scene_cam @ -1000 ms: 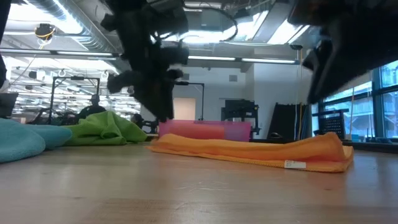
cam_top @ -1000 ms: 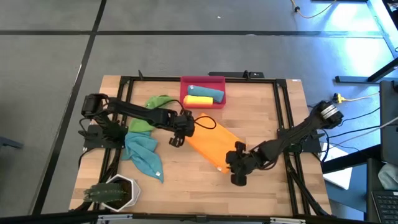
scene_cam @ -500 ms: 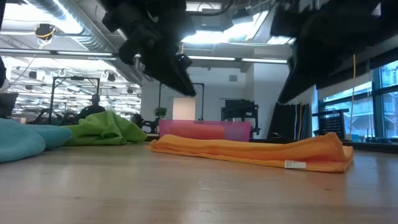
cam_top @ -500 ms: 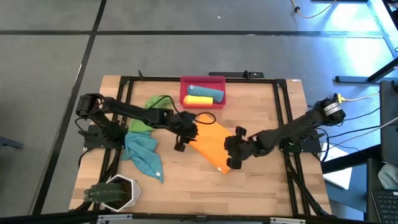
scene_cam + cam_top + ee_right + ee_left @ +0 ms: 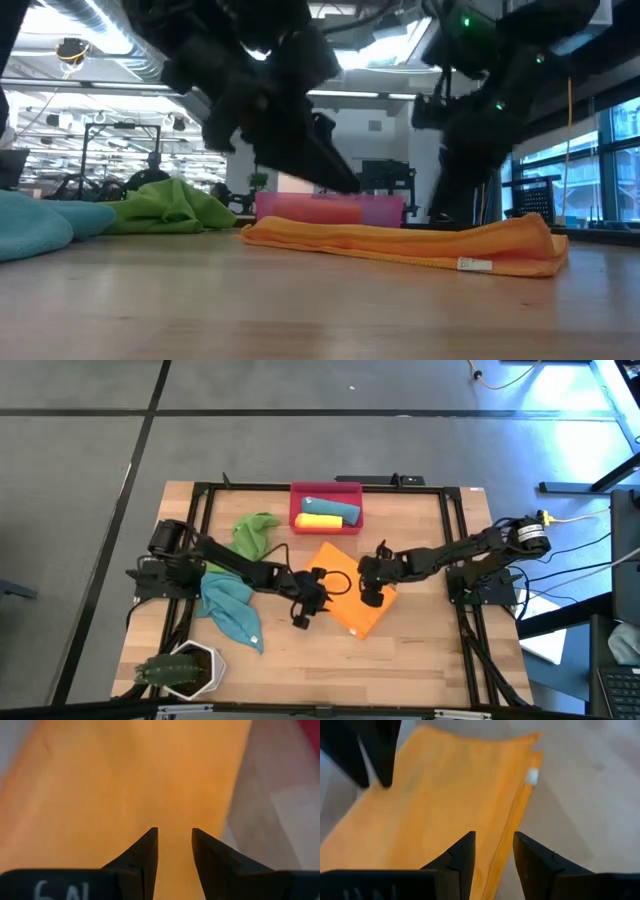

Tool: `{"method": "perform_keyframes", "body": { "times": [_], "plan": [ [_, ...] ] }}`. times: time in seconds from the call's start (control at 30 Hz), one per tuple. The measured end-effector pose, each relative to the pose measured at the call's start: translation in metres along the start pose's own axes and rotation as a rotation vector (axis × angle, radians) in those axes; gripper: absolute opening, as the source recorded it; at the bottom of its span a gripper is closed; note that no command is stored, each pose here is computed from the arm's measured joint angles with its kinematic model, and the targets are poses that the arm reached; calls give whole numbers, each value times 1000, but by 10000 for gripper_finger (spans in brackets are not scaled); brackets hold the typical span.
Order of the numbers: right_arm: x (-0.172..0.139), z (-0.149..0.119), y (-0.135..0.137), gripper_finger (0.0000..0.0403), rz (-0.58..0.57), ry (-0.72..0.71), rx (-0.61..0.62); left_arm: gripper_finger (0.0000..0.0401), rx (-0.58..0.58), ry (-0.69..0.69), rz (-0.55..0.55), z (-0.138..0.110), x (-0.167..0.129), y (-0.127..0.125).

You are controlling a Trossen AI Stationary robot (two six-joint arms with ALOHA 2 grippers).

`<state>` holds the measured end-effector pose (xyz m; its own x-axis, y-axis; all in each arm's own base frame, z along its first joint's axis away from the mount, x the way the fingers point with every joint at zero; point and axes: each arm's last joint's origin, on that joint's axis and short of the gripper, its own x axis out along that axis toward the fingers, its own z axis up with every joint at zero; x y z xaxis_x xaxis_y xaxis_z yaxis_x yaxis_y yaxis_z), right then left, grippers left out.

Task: Roll microfiber towels into tight, uniform cylinder then place into a basket
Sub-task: Roll the orange microfiber cloth

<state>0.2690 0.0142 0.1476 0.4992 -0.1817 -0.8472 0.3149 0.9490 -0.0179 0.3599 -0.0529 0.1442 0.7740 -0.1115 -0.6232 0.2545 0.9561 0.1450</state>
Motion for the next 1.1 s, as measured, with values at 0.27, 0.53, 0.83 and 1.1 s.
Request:
{"method": "perform_keyframes", "body": {
  "times": [0.27, 0.53, 0.83, 1.1],
  "plan": [
    [3, -20, -6, 120, -42, 129, 28, 121, -63, 51, -3, -7, 4, -2],
    [-2, -33, 10, 120, -7, 193, 120, 116, -133, 53, -14, 9, -23, -7],
    [-17, -45, 73, 120, 245, 125, 330, 107, -82, 87, 163, 27, -75, -20],
    [-28, -26, 114, 120, 545, -146, 159, 107, -77, -19, 117, 38, -75, -32]
  ]
}}
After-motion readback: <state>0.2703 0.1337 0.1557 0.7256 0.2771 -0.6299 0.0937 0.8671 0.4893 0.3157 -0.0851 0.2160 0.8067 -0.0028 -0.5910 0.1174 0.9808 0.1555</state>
